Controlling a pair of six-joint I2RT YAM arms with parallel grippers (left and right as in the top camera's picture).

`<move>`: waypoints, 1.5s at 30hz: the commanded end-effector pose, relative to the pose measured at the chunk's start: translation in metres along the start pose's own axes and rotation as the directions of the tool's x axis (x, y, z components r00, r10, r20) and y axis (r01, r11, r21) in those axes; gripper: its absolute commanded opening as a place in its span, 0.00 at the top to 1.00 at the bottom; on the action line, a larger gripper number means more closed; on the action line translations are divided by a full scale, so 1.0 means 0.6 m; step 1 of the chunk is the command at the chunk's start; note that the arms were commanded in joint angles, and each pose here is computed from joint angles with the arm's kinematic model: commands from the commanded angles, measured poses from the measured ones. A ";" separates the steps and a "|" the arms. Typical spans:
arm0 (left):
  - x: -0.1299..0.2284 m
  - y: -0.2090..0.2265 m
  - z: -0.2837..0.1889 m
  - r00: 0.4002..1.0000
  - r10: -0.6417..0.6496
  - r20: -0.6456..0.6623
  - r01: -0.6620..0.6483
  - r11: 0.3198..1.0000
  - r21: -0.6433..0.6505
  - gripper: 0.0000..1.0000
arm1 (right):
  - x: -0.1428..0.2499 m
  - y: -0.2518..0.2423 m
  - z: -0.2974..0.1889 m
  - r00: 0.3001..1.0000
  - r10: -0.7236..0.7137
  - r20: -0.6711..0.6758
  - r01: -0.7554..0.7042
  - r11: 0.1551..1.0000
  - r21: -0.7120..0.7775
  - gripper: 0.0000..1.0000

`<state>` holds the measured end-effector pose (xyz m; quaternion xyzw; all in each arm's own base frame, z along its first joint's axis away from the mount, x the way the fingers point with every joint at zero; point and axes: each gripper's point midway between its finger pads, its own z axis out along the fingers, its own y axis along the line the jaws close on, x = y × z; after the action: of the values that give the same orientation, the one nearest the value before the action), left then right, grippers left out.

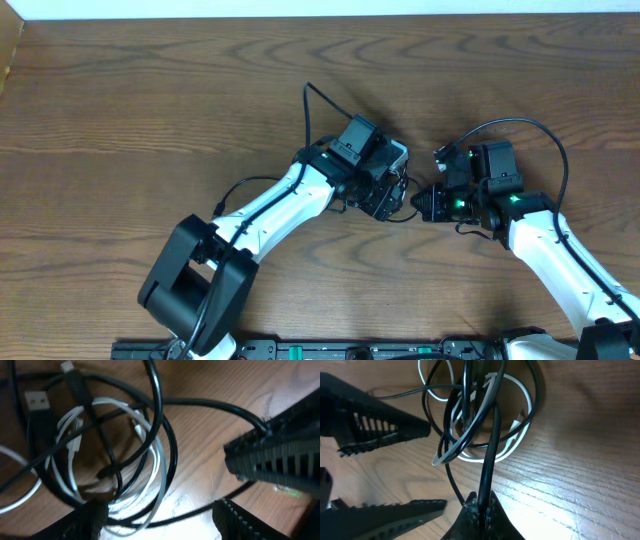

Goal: Untangle cables

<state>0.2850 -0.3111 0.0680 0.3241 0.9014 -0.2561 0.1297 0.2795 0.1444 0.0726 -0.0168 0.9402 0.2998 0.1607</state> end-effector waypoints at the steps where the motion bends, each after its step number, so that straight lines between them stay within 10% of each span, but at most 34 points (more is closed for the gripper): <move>1: 0.005 0.018 0.025 1.000 0.005 -0.018 -0.005 0.999 -0.033 0.27 | 0.003 -0.001 0.000 1.000 0.013 -0.006 -0.013 1.000 0.001 0.99; 6: 0.019 0.039 0.044 0.999 -0.010 -0.051 0.006 0.997 -0.075 0.28 | 0.003 -0.002 0.000 1.000 0.014 -0.007 -0.014 1.000 0.001 0.99; 8: 0.018 0.054 0.042 0.999 -0.010 -0.047 0.004 0.992 -0.127 0.57 | 0.003 -0.002 0.000 1.000 0.014 -0.007 -0.014 1.000 0.001 0.99; 9: 0.017 0.064 0.040 0.999 -0.012 -0.043 0.005 0.988 -0.157 0.90 | 0.003 -0.002 0.000 1.000 0.013 -0.007 -0.013 1.000 0.001 0.99; 10: 0.016 0.069 0.038 0.999 -0.014 -0.042 0.007 0.985 -0.173 0.92 | 0.004 -0.002 0.000 1.000 0.014 -0.008 -0.014 1.000 0.003 0.99; 16: -0.007 0.095 -0.059 0.994 -0.098 0.052 0.106 0.973 -0.207 0.93 | 0.029 -0.116 -0.024 0.989 0.146 0.021 -0.142 0.911 0.387 0.99; 20: -0.007 0.124 -0.201 0.970 -0.169 0.175 0.209 0.946 -0.246 0.93 | 0.069 -0.220 -0.100 0.934 0.306 0.184 -0.341 0.613 0.713 0.99; 27: 0.039 0.219 -0.448 0.809 -0.296 0.507 0.492 0.814 -0.309 0.92 | 0.083 -0.264 -0.144 0.857 0.401 0.324 -0.492 0.449 0.746 0.99; 37: 0.060 0.237 -0.511 0.640 -0.461 0.614 0.637 0.765 -0.090 0.92 | 0.082 -0.276 -0.148 0.810 0.457 0.367 -0.563 0.430 0.706 0.99; 42: 0.051 0.221 -0.469 0.675 -0.507 0.536 0.613 0.789 -0.026 0.92 | 0.073 -0.270 -0.138 0.806 0.464 0.368 -0.574 0.461 0.677 0.99; 45: 0.048 0.206 -0.424 0.714 -0.538 0.448 0.603 0.798 -0.001 0.92 | 0.029 -0.238 -0.100 0.873 0.398 0.283 -0.486 0.654 0.580 0.99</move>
<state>0.3301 -0.0537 0.2319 -0.0615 0.9193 -0.2509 0.2970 0.2454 -0.0265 0.0325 0.3433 0.9276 -0.0717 0.1289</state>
